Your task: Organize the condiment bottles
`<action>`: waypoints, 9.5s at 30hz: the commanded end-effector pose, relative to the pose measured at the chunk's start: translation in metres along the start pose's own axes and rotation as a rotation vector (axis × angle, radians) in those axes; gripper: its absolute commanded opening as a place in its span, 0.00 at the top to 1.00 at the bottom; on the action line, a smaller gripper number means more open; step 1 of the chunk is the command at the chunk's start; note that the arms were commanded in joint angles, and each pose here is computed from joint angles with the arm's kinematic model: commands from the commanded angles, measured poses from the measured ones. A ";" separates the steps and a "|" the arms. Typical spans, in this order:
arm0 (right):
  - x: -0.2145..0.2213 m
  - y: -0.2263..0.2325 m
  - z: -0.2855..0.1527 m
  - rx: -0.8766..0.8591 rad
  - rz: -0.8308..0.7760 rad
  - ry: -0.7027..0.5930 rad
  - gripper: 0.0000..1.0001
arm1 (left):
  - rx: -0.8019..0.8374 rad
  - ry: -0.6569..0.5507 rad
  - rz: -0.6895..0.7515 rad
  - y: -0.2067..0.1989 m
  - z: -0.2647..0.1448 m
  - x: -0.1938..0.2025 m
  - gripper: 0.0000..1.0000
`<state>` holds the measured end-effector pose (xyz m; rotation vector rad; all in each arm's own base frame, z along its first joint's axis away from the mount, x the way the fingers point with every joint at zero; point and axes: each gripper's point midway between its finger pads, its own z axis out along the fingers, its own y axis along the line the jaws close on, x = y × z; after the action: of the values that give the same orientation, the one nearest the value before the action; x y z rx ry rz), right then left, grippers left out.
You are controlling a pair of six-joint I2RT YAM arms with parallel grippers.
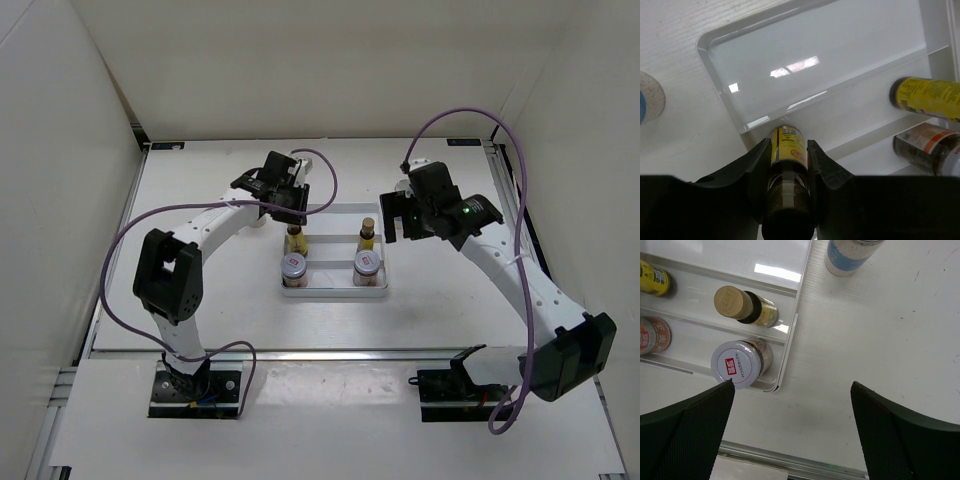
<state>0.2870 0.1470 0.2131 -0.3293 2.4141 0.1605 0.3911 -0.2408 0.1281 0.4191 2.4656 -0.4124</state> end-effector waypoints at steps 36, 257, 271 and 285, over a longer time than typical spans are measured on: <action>-0.089 -0.063 0.075 0.078 0.160 0.039 0.00 | -0.592 -0.448 -0.067 0.134 -0.178 0.030 0.00; -0.011 -0.043 -0.050 0.157 0.100 -0.075 0.00 | -0.365 -0.683 0.010 0.072 -0.259 -0.104 0.00; -0.019 -0.046 -0.055 0.165 0.153 -0.165 0.00 | -0.678 -0.885 -0.110 0.140 -0.277 0.061 0.00; -0.011 -0.049 -0.073 0.136 0.154 -0.251 0.00 | -0.745 -0.847 -0.138 0.154 -0.263 0.074 0.00</action>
<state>0.2595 0.0917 0.2624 -0.1053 2.2626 0.0891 0.2632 0.0057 0.2526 -0.1646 1.6747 0.2380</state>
